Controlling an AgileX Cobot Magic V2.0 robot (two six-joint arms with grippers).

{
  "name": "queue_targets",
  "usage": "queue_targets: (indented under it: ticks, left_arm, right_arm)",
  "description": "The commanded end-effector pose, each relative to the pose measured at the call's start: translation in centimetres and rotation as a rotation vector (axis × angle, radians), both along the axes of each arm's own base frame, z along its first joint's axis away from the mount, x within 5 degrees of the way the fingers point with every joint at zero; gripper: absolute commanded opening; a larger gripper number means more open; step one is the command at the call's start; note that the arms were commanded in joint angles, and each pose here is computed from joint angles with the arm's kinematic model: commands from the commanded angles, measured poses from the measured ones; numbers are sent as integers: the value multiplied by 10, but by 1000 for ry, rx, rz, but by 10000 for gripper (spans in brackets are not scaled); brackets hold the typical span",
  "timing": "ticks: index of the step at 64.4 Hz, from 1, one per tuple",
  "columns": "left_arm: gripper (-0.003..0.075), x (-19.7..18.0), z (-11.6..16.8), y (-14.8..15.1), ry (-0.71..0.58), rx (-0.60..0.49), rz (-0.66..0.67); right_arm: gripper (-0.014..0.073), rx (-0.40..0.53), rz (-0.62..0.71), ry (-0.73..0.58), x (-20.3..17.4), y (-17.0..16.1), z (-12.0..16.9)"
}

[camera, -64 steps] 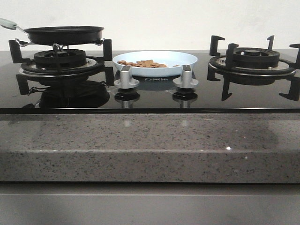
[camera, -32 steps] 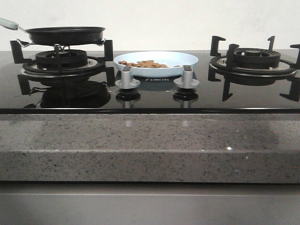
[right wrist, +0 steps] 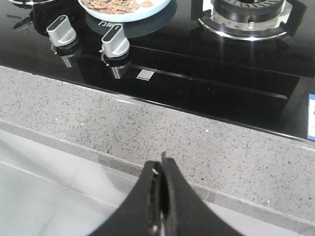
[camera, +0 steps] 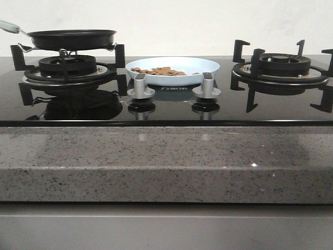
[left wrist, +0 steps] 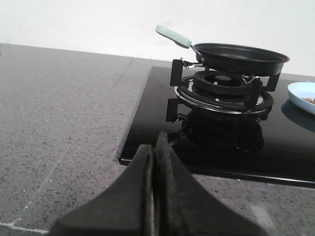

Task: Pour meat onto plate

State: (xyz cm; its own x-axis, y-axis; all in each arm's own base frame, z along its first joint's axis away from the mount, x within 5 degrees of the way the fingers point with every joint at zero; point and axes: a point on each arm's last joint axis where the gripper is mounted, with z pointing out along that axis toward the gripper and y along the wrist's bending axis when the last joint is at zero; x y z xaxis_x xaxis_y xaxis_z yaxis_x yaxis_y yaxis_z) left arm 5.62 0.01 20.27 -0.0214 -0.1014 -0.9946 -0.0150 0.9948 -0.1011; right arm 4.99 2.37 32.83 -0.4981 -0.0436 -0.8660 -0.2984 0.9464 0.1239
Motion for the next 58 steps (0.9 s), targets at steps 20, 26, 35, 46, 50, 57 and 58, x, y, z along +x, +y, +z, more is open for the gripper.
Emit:
queue_targets:
  ticks: [20,26,35,46,50,57,58]
  left_arm:
    - [-20,-3,18,0,-230,26,-19]
    - [-20,-3,18,-1,-233,25,-26]
    - [-20,-3,18,-1,-231,25,-27]
    - [-20,-3,18,-1,-229,25,-27]
    - [-20,-3,18,-1,-229,25,-27]
    - [-20,-3,18,-1,-229,25,-27]
    - [-20,-3,18,-1,-229,25,-27]
  right_arm:
    - [-69,15,-12,-78,4,0,13]
    - [-69,15,-12,-78,4,0,13]
    - [-69,15,-12,-78,4,0,13]
    - [-69,15,-12,-78,4,0,13]
    - [-69,15,-12,-78,4,0,13]
    - [-69,15,-12,-78,4,0,13]
    - [-69,15,-12,-78,4,0,13]
